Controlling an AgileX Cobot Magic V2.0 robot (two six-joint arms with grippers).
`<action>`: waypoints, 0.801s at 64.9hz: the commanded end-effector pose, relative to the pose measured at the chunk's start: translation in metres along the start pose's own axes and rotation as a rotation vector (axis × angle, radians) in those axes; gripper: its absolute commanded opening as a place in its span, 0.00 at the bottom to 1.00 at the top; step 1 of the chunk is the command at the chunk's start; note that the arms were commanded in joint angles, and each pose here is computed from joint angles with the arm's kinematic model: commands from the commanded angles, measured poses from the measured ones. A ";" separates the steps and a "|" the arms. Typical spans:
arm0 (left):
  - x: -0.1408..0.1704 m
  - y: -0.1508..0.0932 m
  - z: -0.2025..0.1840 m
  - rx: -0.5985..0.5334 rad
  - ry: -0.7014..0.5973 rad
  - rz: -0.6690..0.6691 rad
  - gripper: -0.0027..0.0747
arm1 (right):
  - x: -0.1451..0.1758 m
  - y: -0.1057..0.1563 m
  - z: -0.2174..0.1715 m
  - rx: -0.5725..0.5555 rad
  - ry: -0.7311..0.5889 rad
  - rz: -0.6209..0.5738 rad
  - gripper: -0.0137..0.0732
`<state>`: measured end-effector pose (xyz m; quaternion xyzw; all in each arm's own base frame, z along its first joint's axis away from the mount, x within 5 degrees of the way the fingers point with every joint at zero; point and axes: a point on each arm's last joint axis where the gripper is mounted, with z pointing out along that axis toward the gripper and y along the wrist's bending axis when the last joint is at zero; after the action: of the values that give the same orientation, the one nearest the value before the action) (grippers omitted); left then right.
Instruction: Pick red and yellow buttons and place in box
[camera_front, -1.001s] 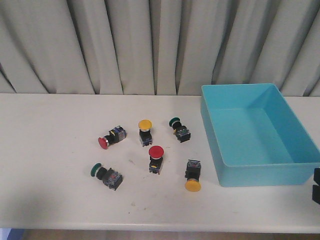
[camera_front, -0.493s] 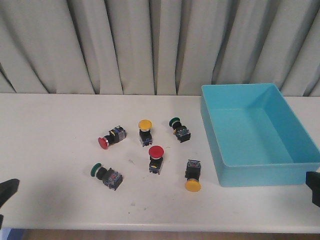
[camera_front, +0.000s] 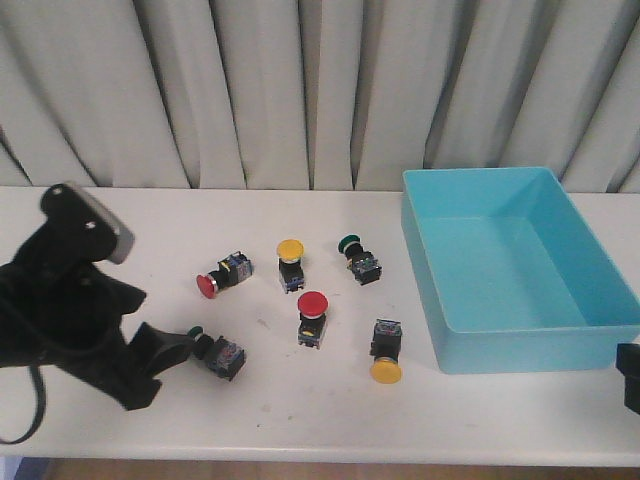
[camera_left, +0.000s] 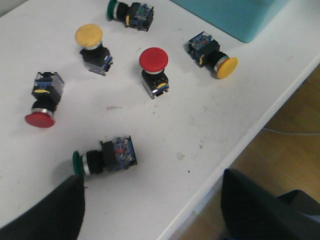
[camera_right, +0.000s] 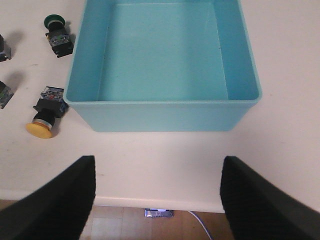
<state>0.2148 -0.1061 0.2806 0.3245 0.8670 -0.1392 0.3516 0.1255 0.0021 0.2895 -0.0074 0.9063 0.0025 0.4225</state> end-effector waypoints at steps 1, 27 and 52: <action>-0.031 -0.002 0.016 0.007 -0.075 0.040 0.75 | -0.013 -0.001 -0.005 0.011 -0.080 -0.011 0.73; -0.081 -0.023 0.133 0.022 0.047 0.081 0.75 | -0.013 -0.001 -0.005 0.011 -0.080 -0.011 0.73; -0.108 -0.018 0.191 -0.133 0.150 -0.076 0.75 | -0.013 -0.001 -0.005 0.011 -0.080 -0.011 0.73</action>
<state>0.3519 -0.2513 0.1911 0.2997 0.9161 -0.0554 0.2606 0.1254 0.0021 0.2895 -0.0074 0.9065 0.0025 0.4221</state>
